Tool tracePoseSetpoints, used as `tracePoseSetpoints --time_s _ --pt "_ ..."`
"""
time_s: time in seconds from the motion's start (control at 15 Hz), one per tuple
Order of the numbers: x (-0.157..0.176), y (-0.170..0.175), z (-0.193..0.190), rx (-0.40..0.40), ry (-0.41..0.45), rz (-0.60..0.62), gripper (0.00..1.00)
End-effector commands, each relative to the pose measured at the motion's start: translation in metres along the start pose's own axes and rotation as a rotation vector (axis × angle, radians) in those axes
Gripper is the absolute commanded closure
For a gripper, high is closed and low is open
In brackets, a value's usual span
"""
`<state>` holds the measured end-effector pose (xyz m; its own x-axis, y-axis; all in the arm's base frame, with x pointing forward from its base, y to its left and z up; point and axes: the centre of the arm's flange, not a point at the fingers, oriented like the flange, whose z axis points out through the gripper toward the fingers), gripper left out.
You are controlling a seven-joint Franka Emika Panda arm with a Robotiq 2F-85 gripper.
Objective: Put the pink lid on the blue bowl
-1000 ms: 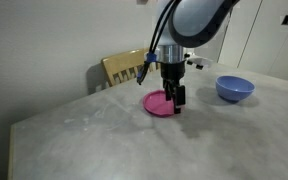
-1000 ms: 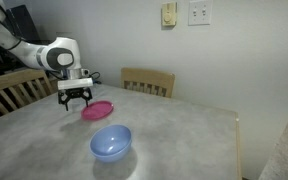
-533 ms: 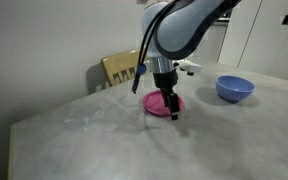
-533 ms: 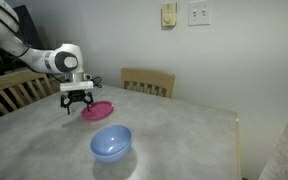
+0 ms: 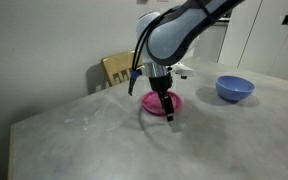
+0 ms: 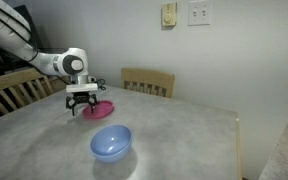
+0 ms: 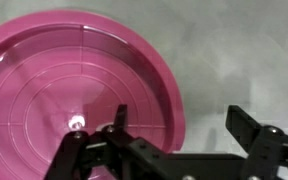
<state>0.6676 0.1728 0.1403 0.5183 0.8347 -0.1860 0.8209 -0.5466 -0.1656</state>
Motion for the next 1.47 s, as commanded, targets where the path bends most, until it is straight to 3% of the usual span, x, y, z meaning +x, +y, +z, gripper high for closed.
tracePoseSetpoints --time_s 0.0,0.2,0.33,0.4,0.47,0.67,1.13,1.4 --pt "0.014 0.014 0.006 -0.017 0.067 0.011 0.0" --pt "0.014 0.017 0.005 -0.032 0.098 0.029 0.0" --pt "0.013 0.019 0.004 -0.039 0.109 0.047 0.13" --pt "0.013 0.021 0.002 -0.045 0.115 0.063 0.13" --pt "0.012 0.02 0.0 -0.053 0.117 0.079 0.06" --pt "0.013 0.018 -0.008 -0.082 0.098 0.141 0.0" --pt "0.029 0.007 -0.033 -0.177 0.065 0.325 0.0" --pt "0.042 0.006 -0.036 -0.179 0.095 0.399 0.0"
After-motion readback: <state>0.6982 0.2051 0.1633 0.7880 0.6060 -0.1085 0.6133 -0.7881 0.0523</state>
